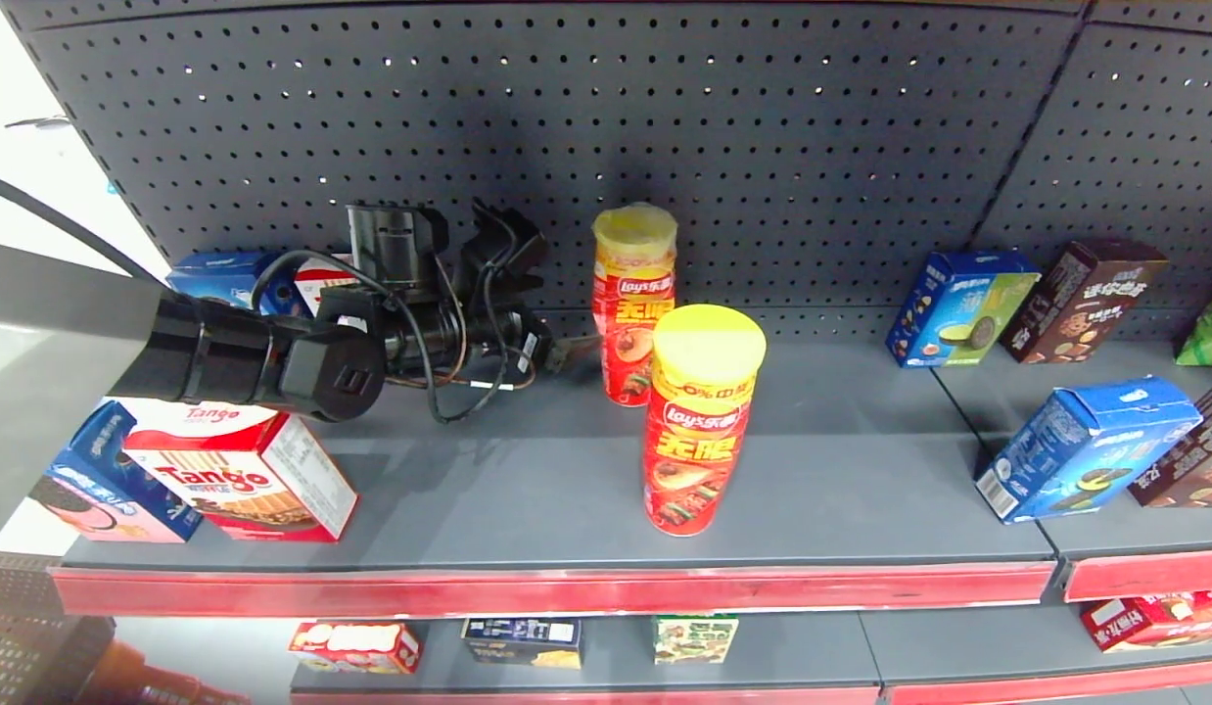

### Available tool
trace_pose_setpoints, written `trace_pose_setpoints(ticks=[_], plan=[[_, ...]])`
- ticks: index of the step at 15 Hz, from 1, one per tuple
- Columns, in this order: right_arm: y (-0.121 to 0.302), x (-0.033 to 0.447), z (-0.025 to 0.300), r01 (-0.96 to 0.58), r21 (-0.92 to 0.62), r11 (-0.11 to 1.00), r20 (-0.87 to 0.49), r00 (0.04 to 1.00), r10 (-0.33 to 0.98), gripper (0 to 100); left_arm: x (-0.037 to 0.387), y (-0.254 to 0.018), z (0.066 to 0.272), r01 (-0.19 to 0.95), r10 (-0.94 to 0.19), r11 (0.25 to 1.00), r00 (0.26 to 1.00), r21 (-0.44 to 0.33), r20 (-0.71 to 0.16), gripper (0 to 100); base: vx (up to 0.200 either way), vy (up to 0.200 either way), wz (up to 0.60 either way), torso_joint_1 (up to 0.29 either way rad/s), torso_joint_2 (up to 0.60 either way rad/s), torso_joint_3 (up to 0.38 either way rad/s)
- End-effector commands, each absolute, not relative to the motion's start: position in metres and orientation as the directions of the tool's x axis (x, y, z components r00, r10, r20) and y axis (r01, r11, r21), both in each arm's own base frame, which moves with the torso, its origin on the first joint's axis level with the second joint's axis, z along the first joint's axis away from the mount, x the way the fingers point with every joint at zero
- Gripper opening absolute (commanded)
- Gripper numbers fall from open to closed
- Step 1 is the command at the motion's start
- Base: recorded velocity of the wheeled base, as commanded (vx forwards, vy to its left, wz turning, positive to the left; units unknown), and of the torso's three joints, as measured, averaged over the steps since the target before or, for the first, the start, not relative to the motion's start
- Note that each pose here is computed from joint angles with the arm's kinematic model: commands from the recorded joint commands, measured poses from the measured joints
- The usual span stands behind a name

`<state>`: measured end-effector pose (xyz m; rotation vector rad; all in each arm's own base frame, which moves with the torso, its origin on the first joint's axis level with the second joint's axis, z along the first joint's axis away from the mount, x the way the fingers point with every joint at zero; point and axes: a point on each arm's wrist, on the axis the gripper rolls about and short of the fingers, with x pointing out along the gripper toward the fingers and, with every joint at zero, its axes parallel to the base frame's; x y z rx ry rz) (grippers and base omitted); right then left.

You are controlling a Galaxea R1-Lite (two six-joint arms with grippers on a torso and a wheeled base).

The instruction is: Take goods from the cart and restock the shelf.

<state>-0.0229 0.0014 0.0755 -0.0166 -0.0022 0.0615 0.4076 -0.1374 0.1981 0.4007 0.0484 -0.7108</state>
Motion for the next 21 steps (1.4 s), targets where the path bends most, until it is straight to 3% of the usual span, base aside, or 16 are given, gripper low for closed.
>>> trace_pose_setpoints(ticks=[1,4,7,21], plan=[[0.001,-0.023,0.076,-0.063,-0.017,0.998,0.002,0.998,0.063,100,0.408,-0.136,0.197,0.64,-0.621,0.686,0.763,0.346,-0.18,100,0.0,0.0,0.0,0.0,0.0,0.0],[0.001,-0.023,0.076,-0.061,-0.017,0.998,0.002,0.998,0.061,100,0.41,-0.132,0.196,0.607,-0.589,0.681,0.787,0.411,-0.185,100,0.0,0.0,0.0,0.0,0.0,0.0],[0.001,-0.023,0.075,-0.063,-0.017,0.998,0.0,0.998,0.063,100,0.415,-0.134,0.19,0.575,-0.551,0.697,0.812,0.429,-0.194,100,0.0,0.0,0.0,0.0,0.0,0.0],[0.001,-0.023,0.076,-0.061,-0.017,0.998,0.002,0.998,0.061,100,0.42,-0.164,0.171,0.592,-0.564,0.689,0.8,0.418,-0.204,100,0.0,0.0,0.0,0.0,0.0,0.0]])
